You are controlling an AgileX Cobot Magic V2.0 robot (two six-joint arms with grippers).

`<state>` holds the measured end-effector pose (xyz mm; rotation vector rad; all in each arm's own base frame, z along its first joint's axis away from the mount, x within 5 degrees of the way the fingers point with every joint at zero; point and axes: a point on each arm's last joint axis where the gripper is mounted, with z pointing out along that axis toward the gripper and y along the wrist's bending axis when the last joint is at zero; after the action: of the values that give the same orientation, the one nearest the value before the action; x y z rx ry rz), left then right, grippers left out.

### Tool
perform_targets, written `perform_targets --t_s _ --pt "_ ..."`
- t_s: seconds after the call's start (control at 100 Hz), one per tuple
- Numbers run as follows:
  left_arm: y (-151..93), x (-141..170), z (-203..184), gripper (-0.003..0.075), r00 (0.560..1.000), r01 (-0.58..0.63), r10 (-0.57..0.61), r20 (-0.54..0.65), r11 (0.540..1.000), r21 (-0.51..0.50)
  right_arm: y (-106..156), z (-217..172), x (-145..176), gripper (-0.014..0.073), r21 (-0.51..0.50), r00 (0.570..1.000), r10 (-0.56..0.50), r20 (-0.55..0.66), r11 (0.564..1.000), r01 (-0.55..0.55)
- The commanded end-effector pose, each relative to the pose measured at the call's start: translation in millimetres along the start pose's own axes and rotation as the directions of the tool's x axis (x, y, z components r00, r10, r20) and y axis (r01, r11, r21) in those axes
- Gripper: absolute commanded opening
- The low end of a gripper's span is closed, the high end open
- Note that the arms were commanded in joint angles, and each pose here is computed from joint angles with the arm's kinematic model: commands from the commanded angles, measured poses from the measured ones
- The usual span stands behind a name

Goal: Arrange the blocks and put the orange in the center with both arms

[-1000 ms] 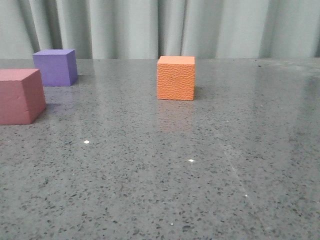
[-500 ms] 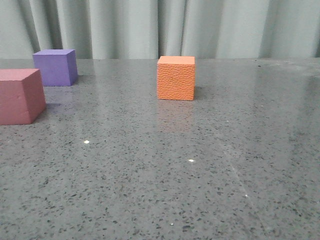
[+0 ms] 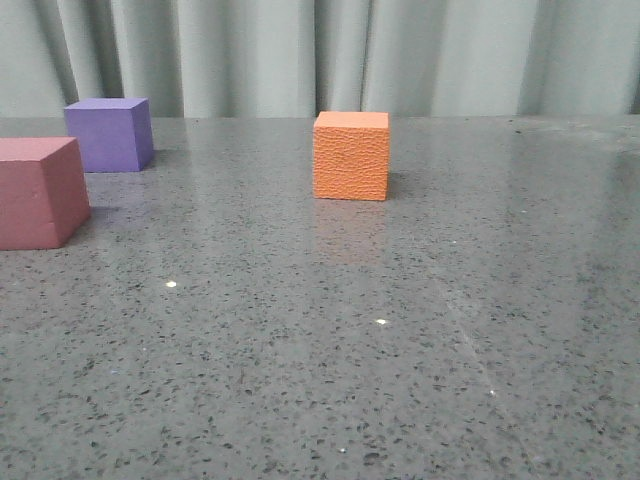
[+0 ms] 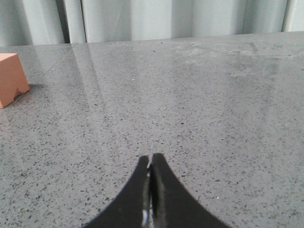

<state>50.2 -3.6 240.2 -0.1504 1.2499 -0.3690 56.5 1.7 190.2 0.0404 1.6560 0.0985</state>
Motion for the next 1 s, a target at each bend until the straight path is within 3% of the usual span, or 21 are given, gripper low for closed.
perform_targets --t_s 0.0,0.22,0.32,0.49,0.7,0.86,0.93,0.99 --pt "-11 -34 7 -0.0019 0.996 0.068 -0.069 0.064 0.997 0.023 2 -3 -14 -0.0067 -0.015 0.992 -0.009 0.124 1.0 0.011" --pt "-39 -97 61 -0.0019 0.989 -0.015 0.015 -0.149 1.0 0.002 2 -3 -14 -0.0067 -0.015 0.992 -0.009 0.124 1.0 0.011" --pt "-52 -123 97 -0.0019 0.943 -0.03 0.02 -0.333 0.999 -0.024 2 -3 -14 -0.0067 -0.015 0.992 -0.009 0.124 1.0 0.011" --pt "-68 -156 165 -0.0019 0.865 -0.091 0.071 -0.497 0.996 -0.016 2 -3 -14 -0.0067 -0.015 0.992 -0.009 0.124 1.0 0.011" --pt "-74 -161 223 -0.0019 0.793 -0.089 0.055 -0.607 0.996 -0.026 2 -3 -14 -0.0067 -0.015 0.992 -0.009 0.124 1.0 0.011" --pt "-74 -149 254 -0.0012 0.772 -0.063 0.036 -0.634 0.998 -0.021 2 -3 -14 -0.0067 -0.015 0.992 -0.009 0.124 1.0 0.011" --pt "-77 -141 264 0.0036 0.761 -0.042 0.053 -0.647 0.999 0.032 2 -3 -14 -0.0067 -0.015 0.992 -0.009 0.124 1.0 0.011" --pt "-81 -135 270 0.0123 0.757 -0.016 0.071 -0.649 0.996 0.091 2 -3 -14 -0.0067 -0.015 0.992 -0.009 0.124 1.0 0.011"
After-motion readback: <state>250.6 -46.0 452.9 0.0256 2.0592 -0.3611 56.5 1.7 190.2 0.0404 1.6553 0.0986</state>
